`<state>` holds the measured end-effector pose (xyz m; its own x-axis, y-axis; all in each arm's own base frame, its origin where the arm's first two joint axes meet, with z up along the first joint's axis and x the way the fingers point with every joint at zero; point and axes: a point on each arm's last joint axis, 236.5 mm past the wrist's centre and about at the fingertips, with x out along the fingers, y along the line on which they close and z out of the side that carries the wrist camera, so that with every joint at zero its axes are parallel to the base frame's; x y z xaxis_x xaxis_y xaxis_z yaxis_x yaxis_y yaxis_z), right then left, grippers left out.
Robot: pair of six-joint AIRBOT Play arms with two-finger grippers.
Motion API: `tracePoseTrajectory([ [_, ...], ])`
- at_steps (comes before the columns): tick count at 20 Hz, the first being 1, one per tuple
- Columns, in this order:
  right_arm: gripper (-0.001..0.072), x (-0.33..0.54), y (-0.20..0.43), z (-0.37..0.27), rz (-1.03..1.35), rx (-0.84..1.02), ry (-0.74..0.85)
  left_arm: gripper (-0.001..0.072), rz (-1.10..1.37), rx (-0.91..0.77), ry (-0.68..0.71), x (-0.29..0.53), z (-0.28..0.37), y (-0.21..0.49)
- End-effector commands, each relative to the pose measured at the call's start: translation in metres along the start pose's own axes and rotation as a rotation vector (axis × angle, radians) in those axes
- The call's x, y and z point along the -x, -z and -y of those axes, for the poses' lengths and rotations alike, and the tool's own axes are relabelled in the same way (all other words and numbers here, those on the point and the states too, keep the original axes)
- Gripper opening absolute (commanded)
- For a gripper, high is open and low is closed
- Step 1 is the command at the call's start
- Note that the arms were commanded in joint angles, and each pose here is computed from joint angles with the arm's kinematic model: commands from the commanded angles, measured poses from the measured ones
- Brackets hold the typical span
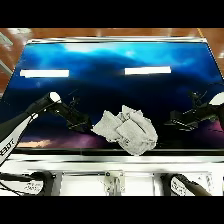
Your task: Fold the shirts.
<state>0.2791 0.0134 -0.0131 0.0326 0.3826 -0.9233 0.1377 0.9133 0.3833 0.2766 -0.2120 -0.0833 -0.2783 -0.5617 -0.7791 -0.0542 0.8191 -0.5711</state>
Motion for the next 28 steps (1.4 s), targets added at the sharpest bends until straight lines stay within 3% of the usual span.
tracePoseTrajectory([
  [1, 0.0678, -0.013, -0.002, -0.016, -0.033, -0.034, -0.096, 0.0714, 0.09, 0.038, 0.029, -0.023, 0.004, -0.019],
  [6, 0.0678, -0.016, -0.003, -0.023, -0.043, -0.048, -0.136, 0.0689, 0.139, 0.046, 0.029, -0.037, 0.007, -0.034],
  [7, 0.0678, -0.016, -0.003, -0.023, -0.045, -0.047, -0.136, 0.0562, 0.16, 0.051, 0.038, -0.036, 0.009, -0.039],
  [8, 0.0678, -0.016, -0.003, -0.023, -0.045, -0.046, -0.137, 0.0492, 0.177, 0.057, 0.049, -0.036, 0.012, -0.043],
  [9, 0.0678, -0.015, -0.002, -0.024, -0.046, -0.03, -0.142, 0.0476, 0.184, 0.056, 0.052, -0.036, 0.014, -0.044],
  [11, 0.0679, -0.015, 0.001, -0.025, -0.057, -0.025, -0.146, 0.0161, 0.176, 0.023, 0.05, -0.037, 0.015, -0.042],
  [13, 0.0679, -0.016, 0.005, -0.027, -0.072, -0.012, -0.154, 0.0034, 0.154, -0.022, 0.053, -0.038, 0.017, -0.036],
  [19, 0.0678, -0.058, 0.035, -0.02, -0.135, -0.026, -0.162, 0.0033, 0.164, -0.063, 0.06, -0.029, 0.025, -0.034],
  [22, 0.0676, -0.089, 0.043, -0.033, -0.156, 0.071, -0.114, 0.0034, 0.175, -0.071, 0.063, -0.025, 0.029, -0.034],
  [23, 0.0547, -0.096, 0.043, -0.035, -0.157, 0.116, -0.08, 0.0033, 0.18, -0.076, 0.065, -0.023, 0.03, -0.034],
  [24, 0.0235, -0.099, 0.041, -0.035, -0.148, 0.14, -0.05, 0.0033, 0.19, -0.088, 0.065, -0.02, 0.032, -0.035],
  [25, 0.0064, -0.098, 0.039, -0.036, -0.145, 0.148, -0.036, 0.0033, 0.21, -0.117, 0.058, -0.015, 0.033, -0.037],
  [28, 0.0057, -0.068, 0.013, -0.052, -0.039, 0.2, -0.041, 0.0032, 0.298, -0.211, -0.052, 0.021, 0.032, -0.046],
])
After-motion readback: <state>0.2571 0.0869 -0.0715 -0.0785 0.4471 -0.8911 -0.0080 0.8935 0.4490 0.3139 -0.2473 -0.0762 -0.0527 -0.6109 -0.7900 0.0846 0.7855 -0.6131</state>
